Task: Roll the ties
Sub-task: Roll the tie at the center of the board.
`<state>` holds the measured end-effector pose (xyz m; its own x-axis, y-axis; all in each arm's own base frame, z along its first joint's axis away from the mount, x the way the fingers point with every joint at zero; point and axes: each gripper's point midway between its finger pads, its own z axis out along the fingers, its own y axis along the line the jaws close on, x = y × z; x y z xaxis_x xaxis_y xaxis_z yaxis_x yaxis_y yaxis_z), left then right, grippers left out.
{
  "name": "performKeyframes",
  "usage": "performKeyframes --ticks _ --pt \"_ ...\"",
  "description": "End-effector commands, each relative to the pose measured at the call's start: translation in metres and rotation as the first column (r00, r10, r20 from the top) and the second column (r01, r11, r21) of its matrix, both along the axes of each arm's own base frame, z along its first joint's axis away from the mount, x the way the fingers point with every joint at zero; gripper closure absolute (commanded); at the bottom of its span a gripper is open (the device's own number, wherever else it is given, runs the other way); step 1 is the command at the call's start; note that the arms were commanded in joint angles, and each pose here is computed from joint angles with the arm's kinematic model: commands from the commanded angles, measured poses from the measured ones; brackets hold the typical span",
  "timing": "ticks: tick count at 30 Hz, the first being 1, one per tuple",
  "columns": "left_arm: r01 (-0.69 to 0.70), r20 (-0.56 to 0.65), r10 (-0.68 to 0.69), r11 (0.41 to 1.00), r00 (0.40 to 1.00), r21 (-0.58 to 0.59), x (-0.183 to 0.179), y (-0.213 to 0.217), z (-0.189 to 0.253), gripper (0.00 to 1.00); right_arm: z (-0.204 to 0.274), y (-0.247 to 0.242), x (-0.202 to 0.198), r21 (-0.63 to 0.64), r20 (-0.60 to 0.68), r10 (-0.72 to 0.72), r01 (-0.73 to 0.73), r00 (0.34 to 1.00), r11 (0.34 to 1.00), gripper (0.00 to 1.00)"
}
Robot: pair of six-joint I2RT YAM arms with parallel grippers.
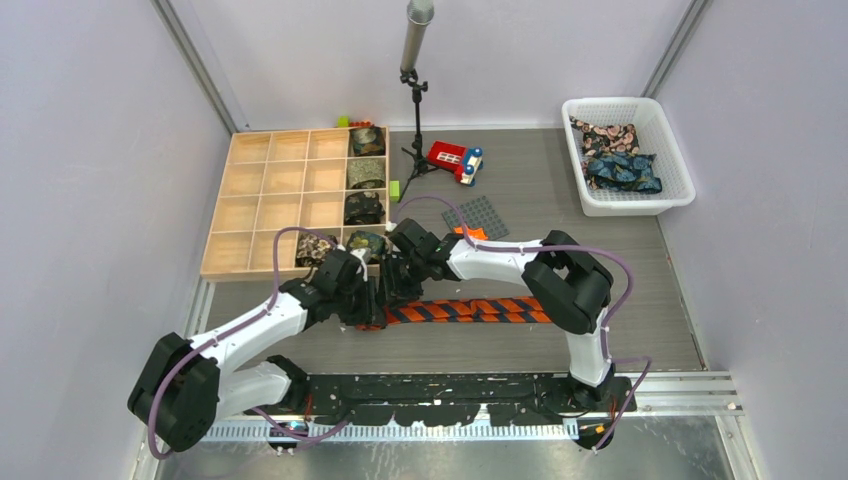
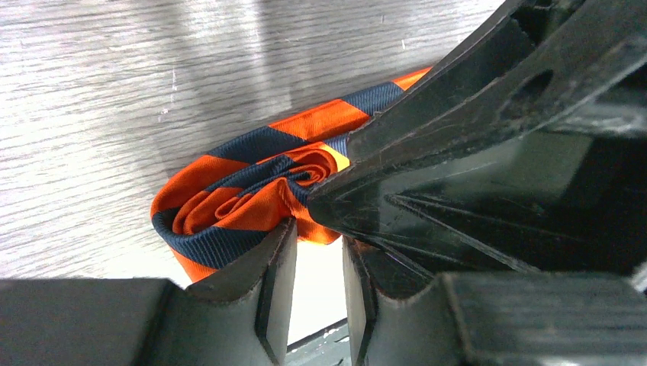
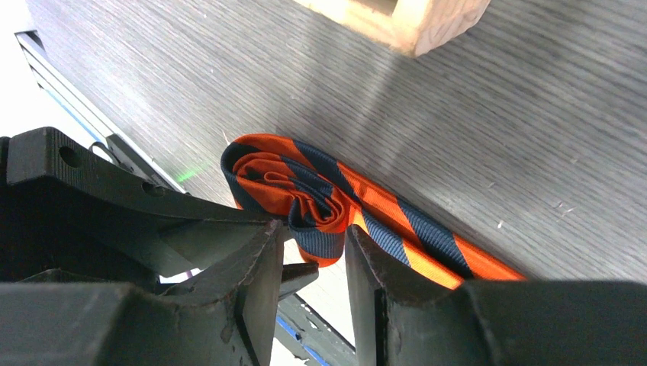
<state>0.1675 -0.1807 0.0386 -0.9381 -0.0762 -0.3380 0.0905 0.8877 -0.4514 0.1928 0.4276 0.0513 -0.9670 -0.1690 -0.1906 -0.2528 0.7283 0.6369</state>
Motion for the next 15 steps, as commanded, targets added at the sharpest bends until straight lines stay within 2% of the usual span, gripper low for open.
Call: performKeyframes --ticks 1,6,15 --pt "0.020 0.067 -0.018 0.999 0.998 -0.032 0.012 -0.008 0.013 0.69 0.029 0.021 -0.026 0.112 -0.031 0.119 -0.115 0.992 0.987 0.59" --pt "0.019 0.068 -0.017 0.999 0.998 -0.034 0.013 -0.009 0.014 0.68 0.013 0.032 -0.040 0.086 -0.051 0.151 -0.146 0.987 0.986 0.63" --pt "0.008 0.077 -0.006 1.000 0.997 -0.025 0.012 -0.005 0.018 0.66 -0.019 0.025 -0.038 -0.014 -0.057 0.127 -0.128 0.990 0.992 0.79"
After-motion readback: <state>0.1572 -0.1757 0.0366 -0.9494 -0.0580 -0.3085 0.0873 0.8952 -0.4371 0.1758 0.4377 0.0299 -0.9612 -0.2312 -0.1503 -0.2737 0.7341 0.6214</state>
